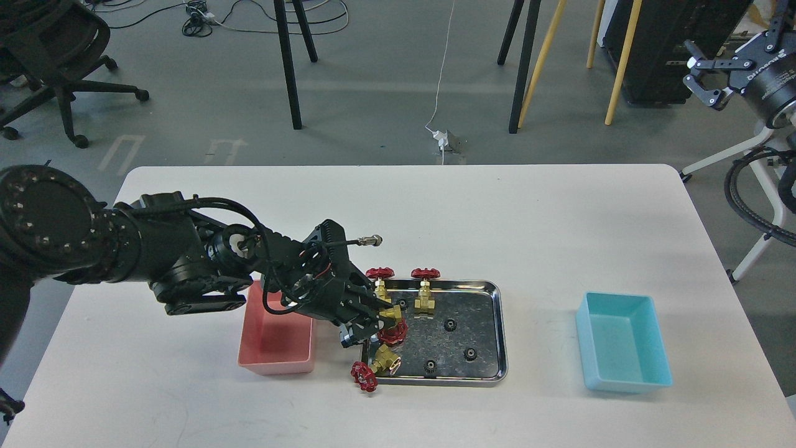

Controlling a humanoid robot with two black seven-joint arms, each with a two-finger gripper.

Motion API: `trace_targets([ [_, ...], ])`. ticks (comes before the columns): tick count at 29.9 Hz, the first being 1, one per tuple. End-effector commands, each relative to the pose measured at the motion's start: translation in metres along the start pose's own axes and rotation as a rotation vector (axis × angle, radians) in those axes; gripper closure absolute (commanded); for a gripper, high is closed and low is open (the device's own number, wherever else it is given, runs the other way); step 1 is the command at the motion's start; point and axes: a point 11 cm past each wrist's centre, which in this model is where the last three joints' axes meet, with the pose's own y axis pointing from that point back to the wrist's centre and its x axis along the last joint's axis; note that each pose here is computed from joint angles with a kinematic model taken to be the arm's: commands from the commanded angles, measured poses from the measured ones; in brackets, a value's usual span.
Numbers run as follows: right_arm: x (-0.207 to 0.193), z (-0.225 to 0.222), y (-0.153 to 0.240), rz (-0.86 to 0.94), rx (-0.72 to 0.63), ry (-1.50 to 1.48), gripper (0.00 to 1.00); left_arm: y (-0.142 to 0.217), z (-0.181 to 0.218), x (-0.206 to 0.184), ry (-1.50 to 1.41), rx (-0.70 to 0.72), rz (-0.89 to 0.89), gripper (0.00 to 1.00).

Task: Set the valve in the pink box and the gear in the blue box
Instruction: 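Close the left gripper on the brass valve and lift it, then carry the valve over the pink box and release it inside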

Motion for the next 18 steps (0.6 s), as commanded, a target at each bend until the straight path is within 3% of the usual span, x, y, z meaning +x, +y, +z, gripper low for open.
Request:
trace_targets([
  [1, 0.000, 0.000, 0.000, 0.000, -0.001, 0.001, 0.00, 0.007, -0.005, 0.000, 0.004, 0.015, 0.002, 0.78],
  [12, -0.001, 0.002, -0.001, -0.004, 0.000, -0.004, 0.00, 0.036, -0.004, 0.010, 0.020, 0.011, 0.022, 0.78],
  [18, -0.001, 0.002, -0.001, -0.004, 0.000, -0.004, 0.00, 0.084, -0.012, 0.033, 0.057, 0.060, 0.121, 0.78],
])
